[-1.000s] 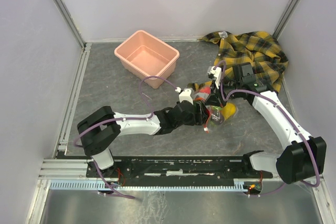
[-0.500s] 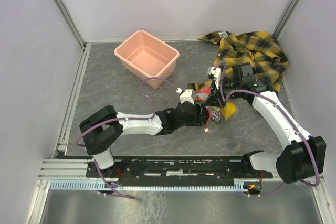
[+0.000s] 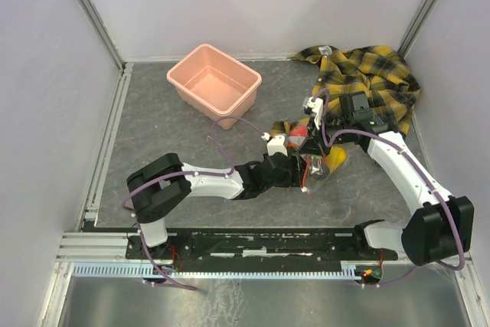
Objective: Open the zip-top bag and remove the fake food
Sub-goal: Pick up the fake fruit from the zipper food storage bag.
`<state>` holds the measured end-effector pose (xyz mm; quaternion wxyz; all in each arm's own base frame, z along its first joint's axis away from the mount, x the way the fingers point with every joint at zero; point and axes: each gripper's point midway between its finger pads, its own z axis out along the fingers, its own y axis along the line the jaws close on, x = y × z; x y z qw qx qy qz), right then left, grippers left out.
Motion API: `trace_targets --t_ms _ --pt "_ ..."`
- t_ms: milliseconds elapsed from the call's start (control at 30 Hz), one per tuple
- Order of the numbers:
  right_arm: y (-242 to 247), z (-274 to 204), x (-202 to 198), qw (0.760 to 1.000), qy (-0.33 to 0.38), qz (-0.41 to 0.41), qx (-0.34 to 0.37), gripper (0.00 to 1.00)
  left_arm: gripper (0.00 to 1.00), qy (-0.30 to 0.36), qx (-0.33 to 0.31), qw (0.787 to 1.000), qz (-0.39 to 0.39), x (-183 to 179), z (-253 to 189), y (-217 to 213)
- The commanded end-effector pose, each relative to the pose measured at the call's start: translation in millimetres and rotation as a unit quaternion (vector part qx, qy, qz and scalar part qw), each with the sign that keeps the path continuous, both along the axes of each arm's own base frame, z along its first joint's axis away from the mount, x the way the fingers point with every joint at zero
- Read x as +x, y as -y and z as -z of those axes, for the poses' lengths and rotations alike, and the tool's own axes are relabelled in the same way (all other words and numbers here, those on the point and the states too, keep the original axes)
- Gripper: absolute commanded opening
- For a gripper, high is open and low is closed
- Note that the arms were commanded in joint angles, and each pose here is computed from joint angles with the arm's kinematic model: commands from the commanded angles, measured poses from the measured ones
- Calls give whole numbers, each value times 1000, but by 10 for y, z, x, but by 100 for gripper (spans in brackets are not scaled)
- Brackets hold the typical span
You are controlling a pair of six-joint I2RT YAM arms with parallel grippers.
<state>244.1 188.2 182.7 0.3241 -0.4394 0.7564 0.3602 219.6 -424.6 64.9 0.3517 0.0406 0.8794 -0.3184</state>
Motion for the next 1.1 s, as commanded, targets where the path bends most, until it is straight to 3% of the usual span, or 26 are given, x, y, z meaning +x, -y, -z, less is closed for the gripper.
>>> trace_targets --t_ms 0,567,1067 --pt "-84 -85 -58 999 1 -23 29 2 74 12 -33 999 -32 163 -120 165" --pt "-99 -48 -65 999 -5 -27 26 2 55 41 -42 997 -41 223 -233 115" --pt "-47 14 -9 1000 2 -18 4 2 53 62 -15 998 -29 97 -427 -266"
